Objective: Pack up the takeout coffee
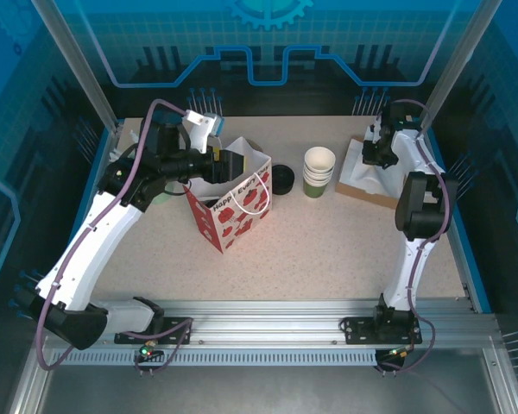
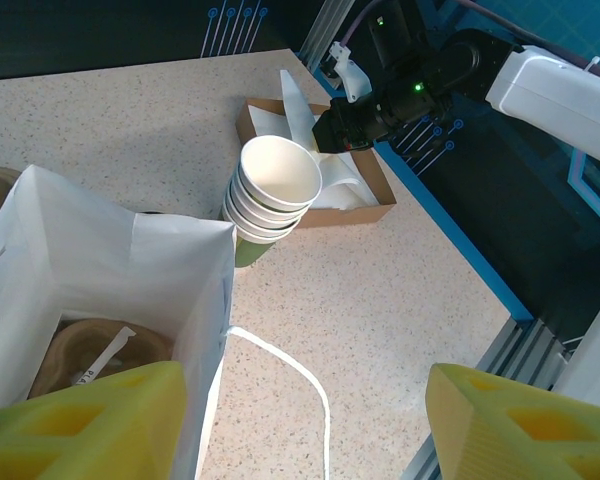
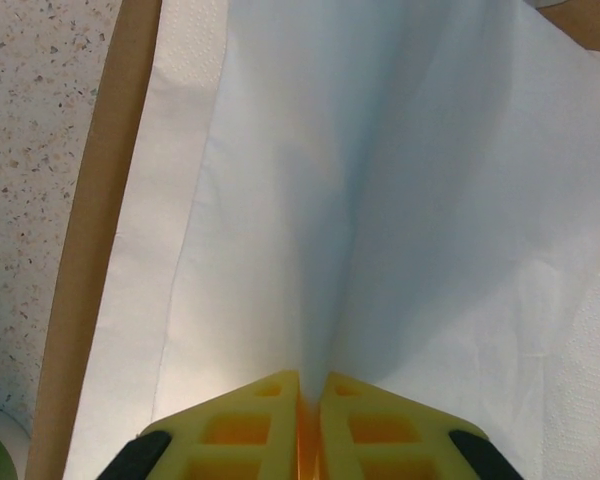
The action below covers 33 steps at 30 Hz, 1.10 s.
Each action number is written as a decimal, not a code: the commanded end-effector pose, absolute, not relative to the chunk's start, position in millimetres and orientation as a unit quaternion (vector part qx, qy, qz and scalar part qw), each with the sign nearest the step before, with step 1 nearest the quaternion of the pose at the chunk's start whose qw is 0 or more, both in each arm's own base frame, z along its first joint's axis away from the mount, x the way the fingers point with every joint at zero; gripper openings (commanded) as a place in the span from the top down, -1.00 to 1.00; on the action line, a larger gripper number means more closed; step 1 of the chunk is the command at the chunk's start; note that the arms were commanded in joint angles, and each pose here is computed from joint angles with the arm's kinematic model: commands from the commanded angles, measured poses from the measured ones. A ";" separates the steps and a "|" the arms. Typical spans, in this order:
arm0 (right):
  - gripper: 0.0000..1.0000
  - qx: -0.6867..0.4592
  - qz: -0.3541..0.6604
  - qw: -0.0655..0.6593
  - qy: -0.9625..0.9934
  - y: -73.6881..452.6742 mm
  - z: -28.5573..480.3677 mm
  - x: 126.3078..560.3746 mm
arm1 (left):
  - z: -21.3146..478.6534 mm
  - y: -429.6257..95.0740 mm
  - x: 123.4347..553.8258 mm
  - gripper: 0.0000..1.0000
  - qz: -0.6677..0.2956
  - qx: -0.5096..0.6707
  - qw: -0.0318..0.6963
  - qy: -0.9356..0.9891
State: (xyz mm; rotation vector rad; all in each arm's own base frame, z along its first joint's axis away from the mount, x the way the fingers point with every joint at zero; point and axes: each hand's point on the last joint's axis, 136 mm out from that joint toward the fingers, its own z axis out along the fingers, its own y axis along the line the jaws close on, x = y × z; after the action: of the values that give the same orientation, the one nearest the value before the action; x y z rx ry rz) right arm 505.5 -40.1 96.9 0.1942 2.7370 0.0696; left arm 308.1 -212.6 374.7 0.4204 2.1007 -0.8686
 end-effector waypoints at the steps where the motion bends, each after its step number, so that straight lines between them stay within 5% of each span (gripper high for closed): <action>1: 0.78 0.080 0.032 0.180 0.980 -47.6 87.8 500.6 | 377.1 -212.6 297.8 -0.31 -0.343 0.180 0.405 0.828; 10: 1.00 0.087 0.042 0.234 0.967 -44.3 136.9 495.5 | 387.6 -214.1 298.6 -0.32 -0.353 0.170 0.414 0.821; 22: 1.00 0.090 0.121 0.397 0.905 -8.7 269.6 440.2 | 436.4 -220.3 288.2 -0.43 -0.404 0.160 0.474 0.766; 33: 1.00 -0.020 0.225 0.525 0.821 87.9 386.5 358.4 | 466.8 -244.2 283.0 -0.50 -0.450 0.165 0.484 0.733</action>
State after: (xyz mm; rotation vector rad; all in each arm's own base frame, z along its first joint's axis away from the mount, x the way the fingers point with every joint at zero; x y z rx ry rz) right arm 371.7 57.7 368.0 0.0209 2.0294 0.4277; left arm 285.7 -230.5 451.7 0.3818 1.8286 -1.0376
